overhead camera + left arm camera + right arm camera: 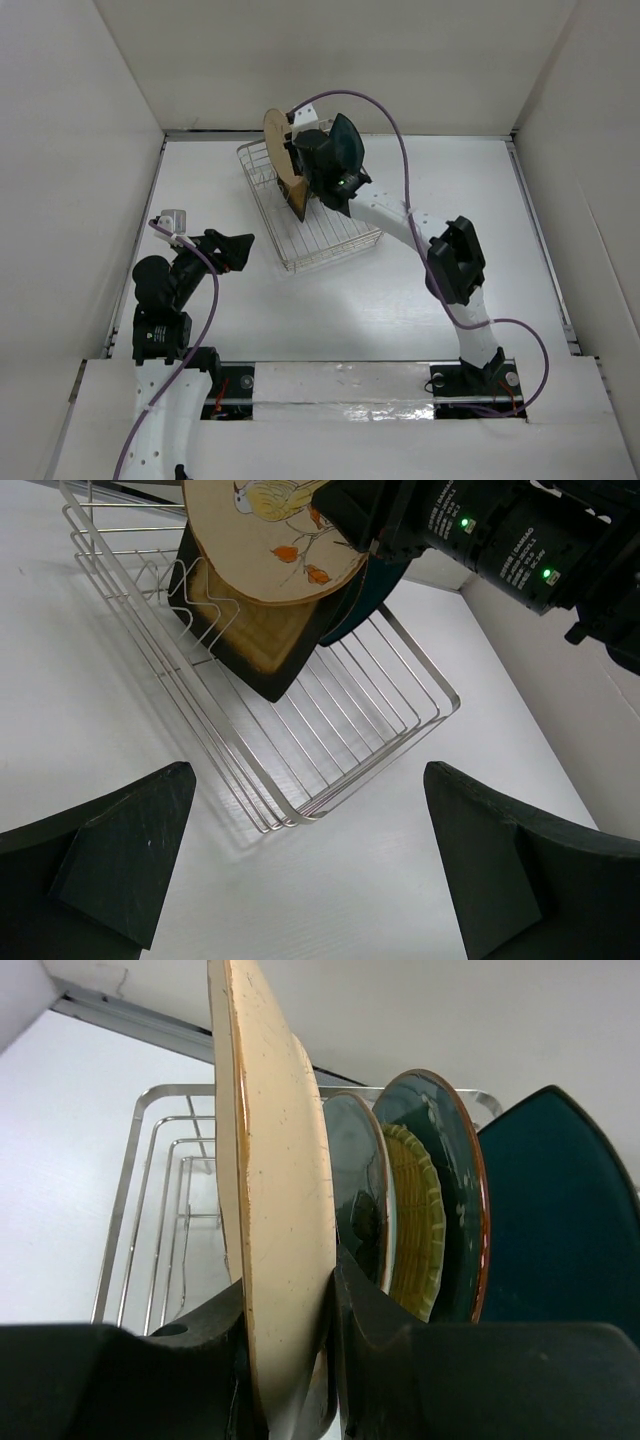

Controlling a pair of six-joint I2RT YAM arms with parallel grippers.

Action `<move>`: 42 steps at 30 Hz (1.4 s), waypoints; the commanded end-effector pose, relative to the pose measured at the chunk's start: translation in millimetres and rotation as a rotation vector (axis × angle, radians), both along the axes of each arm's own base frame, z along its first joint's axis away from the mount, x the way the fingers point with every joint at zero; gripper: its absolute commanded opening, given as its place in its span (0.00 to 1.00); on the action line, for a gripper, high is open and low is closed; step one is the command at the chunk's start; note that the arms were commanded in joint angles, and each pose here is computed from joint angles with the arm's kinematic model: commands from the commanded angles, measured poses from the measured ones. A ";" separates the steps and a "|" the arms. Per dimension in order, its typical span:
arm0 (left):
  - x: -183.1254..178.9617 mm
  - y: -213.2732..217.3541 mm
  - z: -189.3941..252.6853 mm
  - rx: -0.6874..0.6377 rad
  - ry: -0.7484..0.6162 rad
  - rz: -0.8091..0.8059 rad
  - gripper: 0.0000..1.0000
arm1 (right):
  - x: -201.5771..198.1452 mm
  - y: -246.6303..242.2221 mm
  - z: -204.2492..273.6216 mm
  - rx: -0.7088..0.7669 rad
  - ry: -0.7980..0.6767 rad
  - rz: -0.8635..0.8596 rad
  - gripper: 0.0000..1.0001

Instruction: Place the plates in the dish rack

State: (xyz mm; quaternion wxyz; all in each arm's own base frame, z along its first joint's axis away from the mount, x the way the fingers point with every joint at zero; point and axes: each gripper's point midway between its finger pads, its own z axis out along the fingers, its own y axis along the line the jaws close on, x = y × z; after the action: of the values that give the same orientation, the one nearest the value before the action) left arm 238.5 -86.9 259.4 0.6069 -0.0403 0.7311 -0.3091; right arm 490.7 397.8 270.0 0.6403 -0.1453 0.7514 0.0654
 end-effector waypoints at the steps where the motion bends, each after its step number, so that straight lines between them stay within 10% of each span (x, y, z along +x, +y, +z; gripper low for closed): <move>1: 2.1 -0.2 6.8 0.005 -0.035 -0.001 0.99 | -8.7 -0.2 148.0 0.395 -0.178 0.145 0.00; 15: 1.3 -1.9 7.2 0.003 -0.039 -0.012 0.99 | 11.3 -12.5 137.7 0.555 -0.073 0.241 0.20; 28: 7.1 -1.5 5.9 -0.014 -0.024 -0.005 0.99 | 15.8 -28.8 170.2 0.456 -0.282 0.134 0.10; 42: 48.4 -5.7 37.2 -0.283 -0.034 0.021 0.99 | 11.6 -66.0 181.4 1.216 0.052 0.655 0.00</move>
State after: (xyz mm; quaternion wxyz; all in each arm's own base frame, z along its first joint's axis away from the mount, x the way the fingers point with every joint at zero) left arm 277.1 -90.1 264.1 0.5853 -0.1228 0.7101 -0.3716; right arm 540.7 351.6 313.6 0.5157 0.0574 0.6875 0.5080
